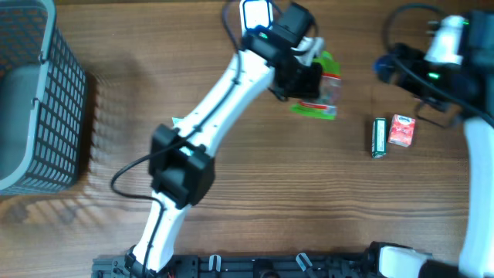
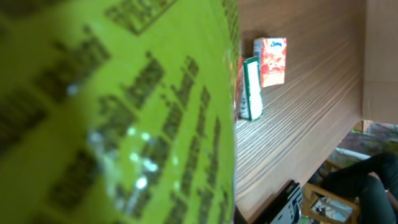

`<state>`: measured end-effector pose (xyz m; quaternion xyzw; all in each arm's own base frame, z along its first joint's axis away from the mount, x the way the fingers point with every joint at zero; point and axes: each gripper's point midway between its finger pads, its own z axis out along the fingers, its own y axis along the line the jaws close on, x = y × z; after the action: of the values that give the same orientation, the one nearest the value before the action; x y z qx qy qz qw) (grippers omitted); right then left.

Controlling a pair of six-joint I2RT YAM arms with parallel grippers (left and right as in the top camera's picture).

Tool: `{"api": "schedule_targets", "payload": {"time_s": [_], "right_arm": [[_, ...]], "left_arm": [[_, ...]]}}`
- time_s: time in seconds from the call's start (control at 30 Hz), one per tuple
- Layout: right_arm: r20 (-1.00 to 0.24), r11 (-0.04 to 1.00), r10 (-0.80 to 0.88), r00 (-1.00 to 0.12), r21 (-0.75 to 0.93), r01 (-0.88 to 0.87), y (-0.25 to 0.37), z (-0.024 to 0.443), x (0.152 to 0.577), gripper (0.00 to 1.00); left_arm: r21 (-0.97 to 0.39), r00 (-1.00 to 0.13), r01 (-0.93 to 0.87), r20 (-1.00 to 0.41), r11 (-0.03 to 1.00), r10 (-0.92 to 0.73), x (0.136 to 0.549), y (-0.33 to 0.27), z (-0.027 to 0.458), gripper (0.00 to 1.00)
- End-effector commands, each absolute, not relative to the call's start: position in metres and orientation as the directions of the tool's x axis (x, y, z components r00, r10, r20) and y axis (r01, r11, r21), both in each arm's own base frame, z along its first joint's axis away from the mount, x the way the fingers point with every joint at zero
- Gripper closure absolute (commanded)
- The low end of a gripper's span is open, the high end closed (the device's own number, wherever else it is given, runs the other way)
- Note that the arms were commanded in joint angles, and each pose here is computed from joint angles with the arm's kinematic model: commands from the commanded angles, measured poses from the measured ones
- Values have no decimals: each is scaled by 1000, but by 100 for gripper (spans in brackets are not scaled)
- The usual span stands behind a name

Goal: Scan the item barcode

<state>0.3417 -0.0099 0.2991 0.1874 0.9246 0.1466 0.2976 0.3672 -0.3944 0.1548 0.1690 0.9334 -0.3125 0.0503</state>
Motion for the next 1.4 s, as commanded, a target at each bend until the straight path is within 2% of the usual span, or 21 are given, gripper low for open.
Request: {"api": "schedule_targets", "payload": {"time_s": [0.0,0.03,0.07,0.1,0.13,0.17,0.27,0.43,0.5,0.57,0.6,0.7,0.83,0.9,1.0,1.17,1.23,1.3,1.37], "right_arm": [[-578,891,428,-695,399,218,-13,337,318,0],[-592,899,412,-692,386,206,-13,340,314,0],[-596,900,412,-689,383,207,-13,341,312,0],[-596,901,412,-689,381,209,-13,341,311,1],[-592,900,413,-692,381,211,-13,340,311,0],[-584,899,414,-698,381,215,-13,338,310,0],[-546,896,419,-725,378,233,-12,329,306,0],[-493,891,426,-759,374,257,-13,314,308,0],[-477,890,427,-768,372,264,-13,310,309,0],[-426,886,430,-796,366,283,-11,299,306,0],[-409,887,426,-807,365,283,-10,295,304,0],[-364,897,303,-881,420,135,21,289,302,0],[-305,895,184,-934,444,31,66,276,302,0],[-282,894,103,-954,447,-35,98,270,299,0],[-228,907,36,-973,417,-64,146,248,297,0],[-140,900,-69,-988,419,-122,230,204,289,0],[-114,894,-60,-992,435,-104,254,191,290,0],[-86,897,-84,-993,427,-112,271,174,289,0],[-90,892,-93,-992,434,-124,283,163,295,3]], "left_arm": [[-628,-946,317,-161,710,280,345,-451,130,96],[-637,-933,354,-190,685,305,338,-469,126,74],[-645,-918,391,-220,657,330,330,-486,123,69],[-650,-905,420,-245,634,348,322,-499,123,54],[-652,-893,444,-269,614,360,318,-507,126,12],[-646,-885,463,-294,607,362,317,-512,128,0],[-597,-888,457,-344,660,304,338,-494,147,0],[-507,-885,388,-439,770,157,383,-410,223,0],[-462,-890,328,-444,824,105,391,-370,242,0],[-345,-896,197,-443,917,26,397,-298,258,0],[-318,-898,164,-439,934,8,398,-281,260,0],[-200,-909,26,-411,980,-60,395,-213,265,0],[-48,-923,-129,-360,991,-137,392,-141,256,2],[-16,-930,-186,-320,983,-181,388,-115,252,12],[-1,-922,-261,-296,965,-249,389,-82,250,14],[55,-886,-409,-261,911,-383,384,-16,247,12],[61,-873,-445,-250,893,-418,382,0,246,8],[72,-862,-478,-233,876,-451,376,15,245,0],[72,-848,-503,-232,862,-476,376,26,245,0]]}}
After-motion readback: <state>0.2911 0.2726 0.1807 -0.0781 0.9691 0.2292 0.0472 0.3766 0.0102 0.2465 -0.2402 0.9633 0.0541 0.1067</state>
